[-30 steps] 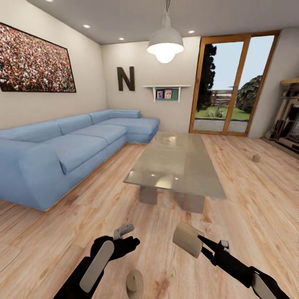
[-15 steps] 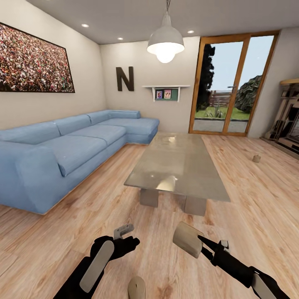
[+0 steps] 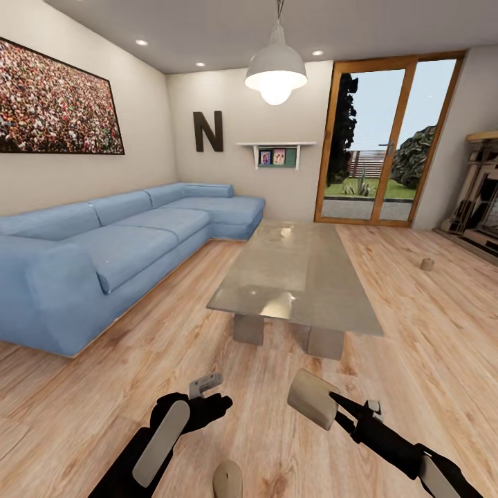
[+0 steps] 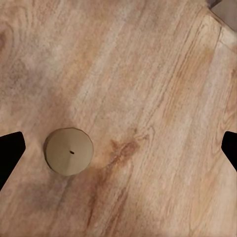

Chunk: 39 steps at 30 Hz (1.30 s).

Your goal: Place each of the two pumpkins and all three candles from the living room inside a cabinet in the living room (use any cabinet), then make sure every cabinet is closed, and position the cauldron so it is next to a table in the living room.

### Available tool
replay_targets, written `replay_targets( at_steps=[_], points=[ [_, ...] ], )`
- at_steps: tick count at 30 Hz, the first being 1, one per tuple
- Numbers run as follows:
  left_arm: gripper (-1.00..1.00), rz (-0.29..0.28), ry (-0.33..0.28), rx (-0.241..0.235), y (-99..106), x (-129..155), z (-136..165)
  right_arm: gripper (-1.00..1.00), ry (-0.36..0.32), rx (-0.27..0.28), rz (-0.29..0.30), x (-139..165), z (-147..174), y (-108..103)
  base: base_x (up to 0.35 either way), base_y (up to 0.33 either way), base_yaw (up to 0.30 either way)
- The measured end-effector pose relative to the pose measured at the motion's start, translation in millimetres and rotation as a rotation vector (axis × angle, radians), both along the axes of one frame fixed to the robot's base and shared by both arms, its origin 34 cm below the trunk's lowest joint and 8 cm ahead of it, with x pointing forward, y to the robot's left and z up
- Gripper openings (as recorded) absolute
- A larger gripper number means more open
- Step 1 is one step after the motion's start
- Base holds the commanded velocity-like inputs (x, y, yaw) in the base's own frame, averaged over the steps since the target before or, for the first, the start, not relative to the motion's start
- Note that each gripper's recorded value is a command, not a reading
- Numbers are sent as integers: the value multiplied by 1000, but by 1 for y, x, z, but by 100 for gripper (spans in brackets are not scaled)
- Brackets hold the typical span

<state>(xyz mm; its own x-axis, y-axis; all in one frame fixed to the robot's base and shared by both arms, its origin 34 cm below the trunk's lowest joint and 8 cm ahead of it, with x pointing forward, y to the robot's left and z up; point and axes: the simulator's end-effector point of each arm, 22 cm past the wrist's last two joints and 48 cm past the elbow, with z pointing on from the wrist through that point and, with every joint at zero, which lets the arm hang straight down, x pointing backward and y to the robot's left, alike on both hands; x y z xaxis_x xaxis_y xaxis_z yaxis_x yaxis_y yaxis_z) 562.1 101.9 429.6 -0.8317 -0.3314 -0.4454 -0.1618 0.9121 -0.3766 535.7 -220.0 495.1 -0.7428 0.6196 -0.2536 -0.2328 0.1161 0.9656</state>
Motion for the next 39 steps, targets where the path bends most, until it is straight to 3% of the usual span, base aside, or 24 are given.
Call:
replay_targets(
  at_steps=[9,15,18,21,23,32,39],
  points=[
    [100,0,0,0,0,0,0,-100,0,0,0,0,0,0,0,0,0],
    [100,5,37,8,3,-4,-19,-100,16,3,2,0,-9,0,0,0,0],
    [100,28,102,33,11,-15,-50,-100,-50,21,29,5,12,7,0,0,0],
    [100,42,130,43,14,-20,-65,-100,-171,26,88,11,56,23,0,0,0],
    [100,44,141,44,15,-22,-71,-100,-201,29,130,10,75,29,0,0,0],
    [100,87,190,129,34,-31,-113,-100,-190,24,186,9,78,35,0,0,0],
    [100,89,217,139,36,-36,-128,-100,-184,13,199,10,71,39,0,0,0]
  ],
)
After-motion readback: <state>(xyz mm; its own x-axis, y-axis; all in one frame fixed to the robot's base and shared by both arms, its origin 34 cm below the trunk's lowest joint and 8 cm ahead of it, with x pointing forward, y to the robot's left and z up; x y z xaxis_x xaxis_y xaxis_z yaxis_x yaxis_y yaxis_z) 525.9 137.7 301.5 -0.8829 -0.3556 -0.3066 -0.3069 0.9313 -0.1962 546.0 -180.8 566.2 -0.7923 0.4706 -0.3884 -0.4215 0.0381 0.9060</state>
